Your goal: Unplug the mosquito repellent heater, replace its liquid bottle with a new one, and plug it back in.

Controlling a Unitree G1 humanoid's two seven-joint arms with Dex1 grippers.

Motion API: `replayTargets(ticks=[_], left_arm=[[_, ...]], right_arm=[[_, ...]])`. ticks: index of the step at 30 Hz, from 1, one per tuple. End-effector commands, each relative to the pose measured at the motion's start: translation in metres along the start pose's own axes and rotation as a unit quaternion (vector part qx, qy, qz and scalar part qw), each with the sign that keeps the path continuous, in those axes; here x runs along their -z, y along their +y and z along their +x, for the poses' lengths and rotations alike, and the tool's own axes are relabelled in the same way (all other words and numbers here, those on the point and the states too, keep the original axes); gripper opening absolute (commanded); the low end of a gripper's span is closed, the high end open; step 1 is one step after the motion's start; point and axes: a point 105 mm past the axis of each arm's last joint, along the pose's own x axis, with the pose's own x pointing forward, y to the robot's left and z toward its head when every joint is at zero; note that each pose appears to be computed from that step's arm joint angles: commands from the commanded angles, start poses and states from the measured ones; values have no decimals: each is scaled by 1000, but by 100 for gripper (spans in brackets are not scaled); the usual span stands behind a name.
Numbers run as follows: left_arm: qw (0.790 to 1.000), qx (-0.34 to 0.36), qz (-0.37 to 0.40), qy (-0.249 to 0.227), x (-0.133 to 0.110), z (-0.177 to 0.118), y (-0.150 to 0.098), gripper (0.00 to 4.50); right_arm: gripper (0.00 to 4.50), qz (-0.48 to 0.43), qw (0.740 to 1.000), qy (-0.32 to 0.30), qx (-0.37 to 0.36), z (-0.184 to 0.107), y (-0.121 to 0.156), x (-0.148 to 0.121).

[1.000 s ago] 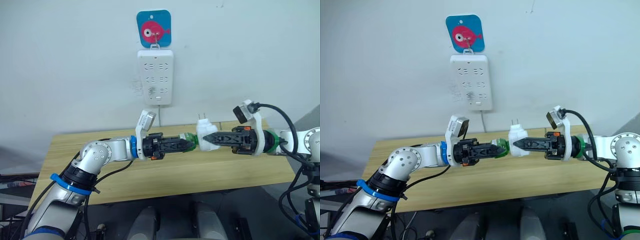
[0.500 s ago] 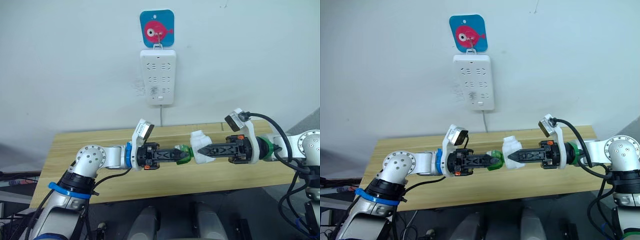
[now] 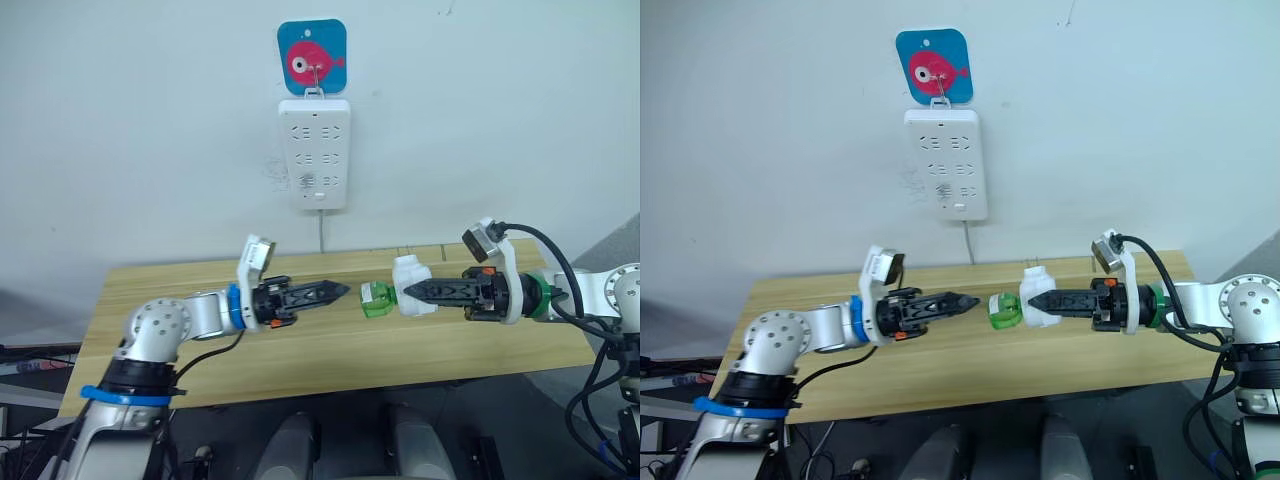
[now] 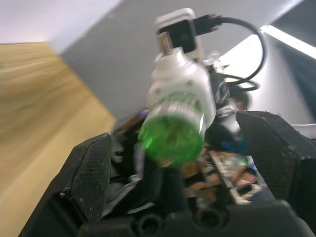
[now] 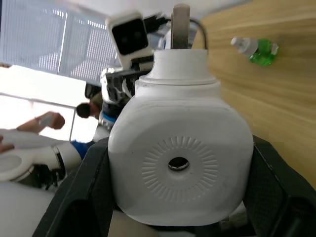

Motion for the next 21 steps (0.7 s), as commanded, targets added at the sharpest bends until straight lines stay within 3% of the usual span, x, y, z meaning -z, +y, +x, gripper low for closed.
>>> replayTargets(ticks=[1,3,5,9,13,17,21], left_arm=[[979,-22,202,-31,-23,12,-12,448],[919,-23,392,-16,-24,29,-22,448],[858,0,513,-2,-18,39,-33,448],[741,-19,670,-40,-32,45,-34,448],[586,-25,808,-48,-37,44,-34,448],[512,10,857,-52,-26,52,-31,448],[485,14,873,-55,-23,60,-23,448]], right_arm=[[298,-15,999,-39,-16,-6,11,-19],[298,-12,998,-52,-14,-6,9,-26],[298,-9,998,-60,-14,-5,8,-32],[298,0,998,-71,-2,-7,2,-40],[298,2,998,-68,-2,-9,3,-42],[298,0,999,-54,-7,-5,4,-38],[298,-4,999,-44,-18,-2,10,-36]])
